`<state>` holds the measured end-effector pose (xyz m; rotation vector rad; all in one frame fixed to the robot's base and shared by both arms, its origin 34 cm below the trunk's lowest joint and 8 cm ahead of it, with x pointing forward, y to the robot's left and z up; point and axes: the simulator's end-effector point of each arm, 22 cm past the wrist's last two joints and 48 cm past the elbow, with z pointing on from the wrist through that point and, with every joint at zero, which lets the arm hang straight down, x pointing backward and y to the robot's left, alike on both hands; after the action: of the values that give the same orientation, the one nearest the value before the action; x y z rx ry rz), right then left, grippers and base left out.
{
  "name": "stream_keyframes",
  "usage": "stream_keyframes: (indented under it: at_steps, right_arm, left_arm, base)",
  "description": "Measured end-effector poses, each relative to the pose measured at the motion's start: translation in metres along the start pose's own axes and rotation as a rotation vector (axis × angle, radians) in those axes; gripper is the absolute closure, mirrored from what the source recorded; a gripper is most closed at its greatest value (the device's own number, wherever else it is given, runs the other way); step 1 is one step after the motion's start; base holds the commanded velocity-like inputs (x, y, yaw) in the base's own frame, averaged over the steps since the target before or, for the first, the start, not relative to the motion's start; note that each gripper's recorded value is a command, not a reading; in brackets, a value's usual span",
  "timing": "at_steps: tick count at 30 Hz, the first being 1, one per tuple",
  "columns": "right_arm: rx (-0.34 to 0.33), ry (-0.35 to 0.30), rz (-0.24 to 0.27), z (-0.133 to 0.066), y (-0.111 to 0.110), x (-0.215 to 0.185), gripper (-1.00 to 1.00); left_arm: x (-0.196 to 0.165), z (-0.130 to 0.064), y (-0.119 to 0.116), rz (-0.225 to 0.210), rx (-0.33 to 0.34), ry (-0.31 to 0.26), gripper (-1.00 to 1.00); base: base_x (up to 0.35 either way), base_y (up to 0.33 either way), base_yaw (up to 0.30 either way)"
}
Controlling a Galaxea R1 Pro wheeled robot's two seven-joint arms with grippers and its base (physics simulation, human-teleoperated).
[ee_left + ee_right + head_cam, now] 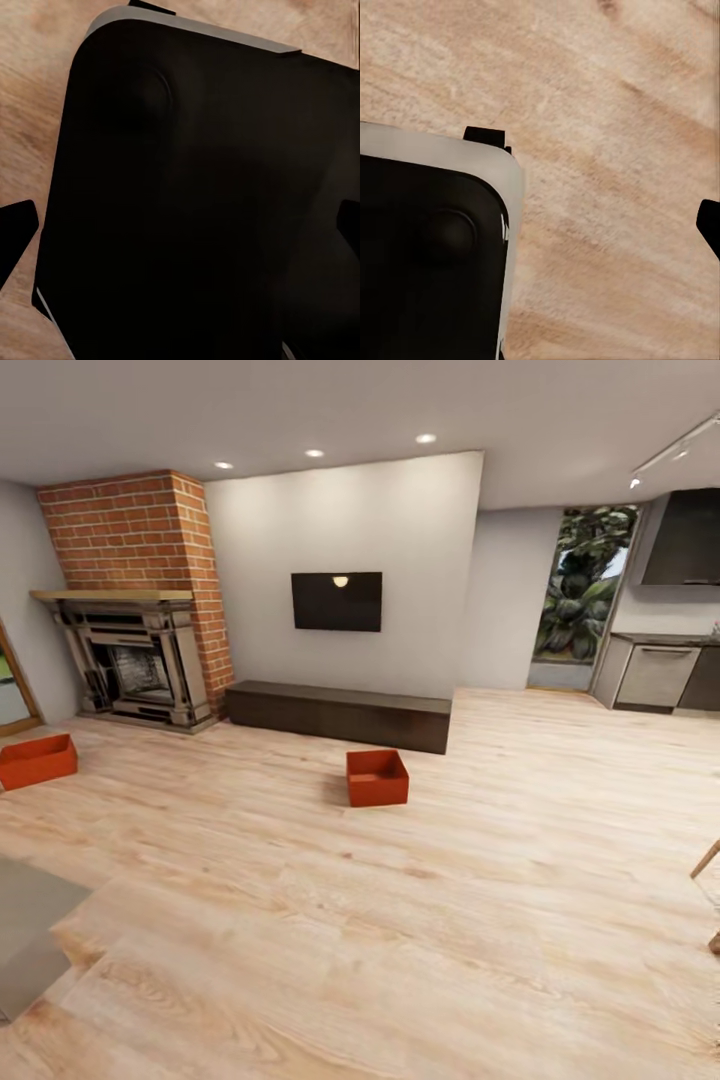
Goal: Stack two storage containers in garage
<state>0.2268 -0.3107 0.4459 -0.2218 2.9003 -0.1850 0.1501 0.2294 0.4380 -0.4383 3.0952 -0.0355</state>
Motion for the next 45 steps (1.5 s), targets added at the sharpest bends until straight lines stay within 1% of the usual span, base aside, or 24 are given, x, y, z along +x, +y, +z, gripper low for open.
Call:
stream_keyframes:
  at_steps: [11, 24, 31, 35, 45]
  right_arm:
    - [0.001, -0.004, 0.003, 0.0000, -0.0002, -0.0007, -1.00]
    - [-0.006, 0.001, -0.016, 0.0000, 0.0014, 0.0005, -1.00]
    - [-0.005, 0.001, -0.013, 0.0000, 0.0002, 0.0004, -1.00]
    - [-0.006, -0.004, -0.019, 0.0001, 0.0004, -0.0009, -1.00]
    - [-0.006, 0.000, -0.017, -0.0001, 0.0011, 0.0007, -1.00]
  left_arm:
    - [-0.0010, 0.0000, -0.0004, 0.001, 0.001, -0.004, -1.00]
    - [0.0014, 0.0000, 0.0012, -0.002, -0.002, 0.007, -1.00]
    - [0.0017, 0.0000, 0.0001, 0.000, 0.000, 0.007, -1.00]
    - [0.0018, 0.0000, 0.0000, 0.000, 0.000, 0.008, -1.00]
    - [0.0017, 0.0000, 0.0000, 0.000, 0.000, 0.007, -1.00]
  base:
    - [0.322, 0.000, -0.220]
    - [0.322, 0.000, -0.007]
    - [0.322, 0.000, 0.000]
    - [0.322, -0.017, 0.000]
    - [0.322, -0.082, 0.000]
